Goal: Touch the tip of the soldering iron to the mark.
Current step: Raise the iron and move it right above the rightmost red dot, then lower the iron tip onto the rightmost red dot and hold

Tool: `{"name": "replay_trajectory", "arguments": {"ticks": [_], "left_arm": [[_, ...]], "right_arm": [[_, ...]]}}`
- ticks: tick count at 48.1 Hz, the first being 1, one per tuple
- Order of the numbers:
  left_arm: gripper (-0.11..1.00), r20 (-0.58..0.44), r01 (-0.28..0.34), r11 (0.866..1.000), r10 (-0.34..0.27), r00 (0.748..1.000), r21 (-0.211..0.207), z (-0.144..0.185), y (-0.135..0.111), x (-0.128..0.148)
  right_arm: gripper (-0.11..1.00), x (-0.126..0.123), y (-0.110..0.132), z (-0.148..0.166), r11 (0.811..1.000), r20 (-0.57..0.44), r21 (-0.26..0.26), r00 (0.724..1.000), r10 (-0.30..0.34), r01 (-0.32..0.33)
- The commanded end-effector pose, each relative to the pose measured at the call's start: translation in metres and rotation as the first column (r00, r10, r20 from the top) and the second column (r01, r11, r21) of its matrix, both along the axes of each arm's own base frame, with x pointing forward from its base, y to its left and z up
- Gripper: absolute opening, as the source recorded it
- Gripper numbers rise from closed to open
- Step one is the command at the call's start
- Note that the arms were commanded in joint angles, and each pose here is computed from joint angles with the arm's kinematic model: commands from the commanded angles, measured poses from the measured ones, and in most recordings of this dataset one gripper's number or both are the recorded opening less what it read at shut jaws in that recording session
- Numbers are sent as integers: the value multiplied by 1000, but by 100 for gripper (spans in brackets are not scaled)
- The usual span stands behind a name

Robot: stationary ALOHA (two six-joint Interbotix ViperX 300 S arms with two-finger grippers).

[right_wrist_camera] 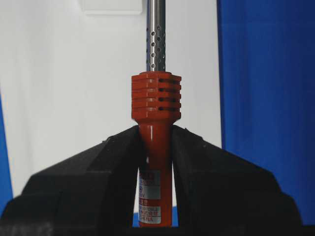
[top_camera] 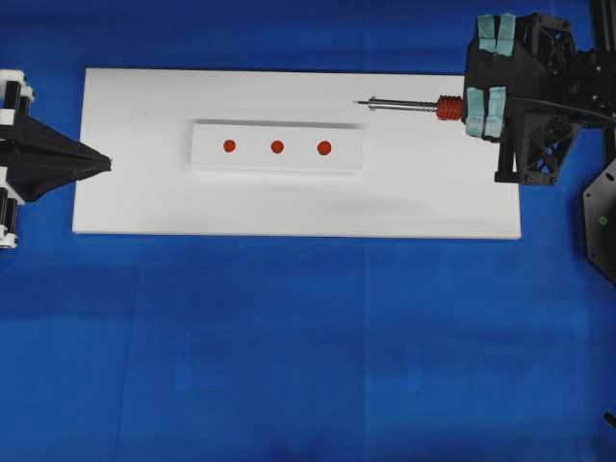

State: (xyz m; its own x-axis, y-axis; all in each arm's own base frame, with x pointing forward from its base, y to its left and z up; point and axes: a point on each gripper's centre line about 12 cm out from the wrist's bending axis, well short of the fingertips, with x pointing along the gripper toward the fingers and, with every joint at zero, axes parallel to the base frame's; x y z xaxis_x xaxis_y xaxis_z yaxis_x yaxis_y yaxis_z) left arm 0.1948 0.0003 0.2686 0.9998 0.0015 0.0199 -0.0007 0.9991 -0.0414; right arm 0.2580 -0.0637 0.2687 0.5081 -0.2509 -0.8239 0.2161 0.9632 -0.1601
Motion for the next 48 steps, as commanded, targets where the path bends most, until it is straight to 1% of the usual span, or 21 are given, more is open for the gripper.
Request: {"name": "replay_trajectory", "arguments": {"ticks": [1,7,14,33,48], "left_arm": [[0,5,-1,1000,1,1000,1,2,0,2],[0,2,-1,1000,1,1000,1,1,0,1],[0,0,-1,1000,1,1000,3,0,0,1],[0,2,-1,1000,1,1000,4,1,0,1],[0,3,-1,1000,1,1000,3,0,0,1]], "right_arm": [[7,3,0,6,1000,28,-4,1000,4,-4],[7,6,0,0,1000,17,4,1000,6,-6],[7,15,1,-14,1000,-8,13,1000,16,-15],[7,40,1,-71,998,-100,42,994,44,-40],[7,46,1,-90,997,-95,49,994,58,-54]]}}
